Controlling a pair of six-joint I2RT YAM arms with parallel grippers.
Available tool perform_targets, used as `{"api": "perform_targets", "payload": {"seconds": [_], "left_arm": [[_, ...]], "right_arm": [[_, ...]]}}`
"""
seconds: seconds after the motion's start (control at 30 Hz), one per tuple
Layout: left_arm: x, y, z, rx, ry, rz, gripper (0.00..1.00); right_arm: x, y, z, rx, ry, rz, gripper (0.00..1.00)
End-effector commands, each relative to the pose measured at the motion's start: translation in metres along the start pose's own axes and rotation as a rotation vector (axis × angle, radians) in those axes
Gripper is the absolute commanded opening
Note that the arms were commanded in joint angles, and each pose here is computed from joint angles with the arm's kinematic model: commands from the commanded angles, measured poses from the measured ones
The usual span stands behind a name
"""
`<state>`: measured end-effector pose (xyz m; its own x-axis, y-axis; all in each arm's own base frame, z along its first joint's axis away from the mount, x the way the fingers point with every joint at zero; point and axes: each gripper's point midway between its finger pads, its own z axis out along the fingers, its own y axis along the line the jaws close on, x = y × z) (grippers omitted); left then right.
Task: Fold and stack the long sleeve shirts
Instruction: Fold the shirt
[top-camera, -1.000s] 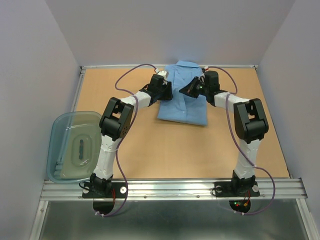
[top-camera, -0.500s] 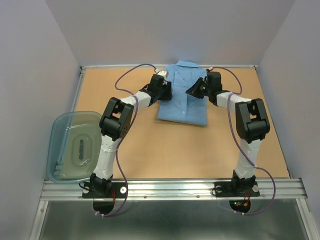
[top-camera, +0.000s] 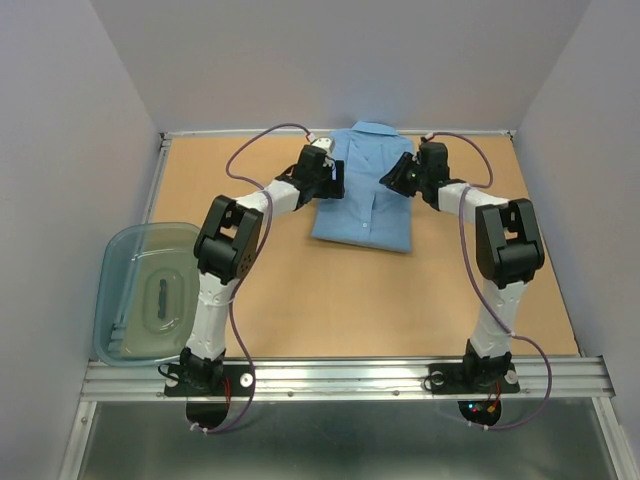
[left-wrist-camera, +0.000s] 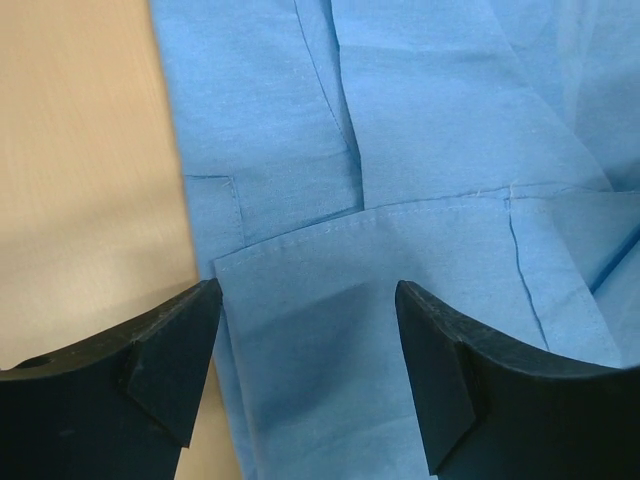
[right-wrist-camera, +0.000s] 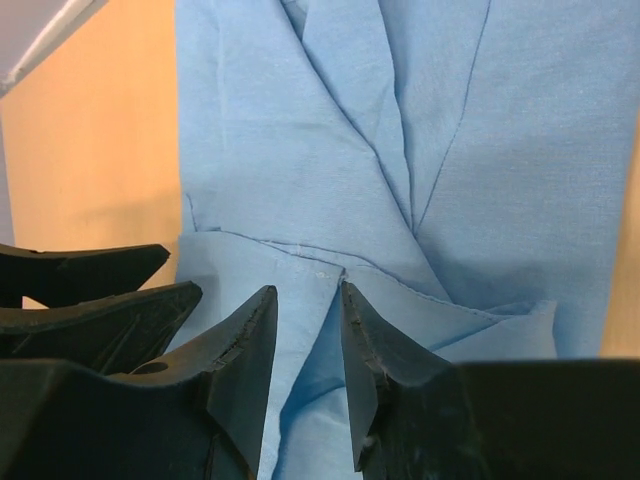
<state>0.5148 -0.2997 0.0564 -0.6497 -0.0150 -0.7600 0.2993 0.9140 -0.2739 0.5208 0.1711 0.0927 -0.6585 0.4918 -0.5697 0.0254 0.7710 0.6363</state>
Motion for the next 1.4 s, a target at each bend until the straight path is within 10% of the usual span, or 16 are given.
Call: {"api": "perform_targets", "payload": {"seconds": [0.0,0.3,0.8,1.13,1.37], "left_arm": [[-0.067,-0.026,-0.050,0.032,-0.148,0.028,0.84],[-0.076,-0.102,-0.075,0.169,-0.197,0.075,0.72],[0.042,-0.122,0.007,0.204,0.059,0.146,0.59],[-0.066,-0.151,-0.122,0.258,-0.200,0.062,0.80],[-0.037,-0.134,-0.169,0.300,-0.222,-0.093,0.79]], "right_arm": [[-0.024,0.007,-0.017,-0.023,-0.058,0.025,0.38],[0.014,-0.039,-0.008,-0.073,0.024,0.234,0.37],[0.003,-0.058,-0.025,-0.108,-0.049,0.209,0.37],[-0.007,0.013,-0.095,-0.244,-0.053,0.136,0.53],[0.028,0.040,-0.125,-0.342,-0.019,0.166,0.60]]}}
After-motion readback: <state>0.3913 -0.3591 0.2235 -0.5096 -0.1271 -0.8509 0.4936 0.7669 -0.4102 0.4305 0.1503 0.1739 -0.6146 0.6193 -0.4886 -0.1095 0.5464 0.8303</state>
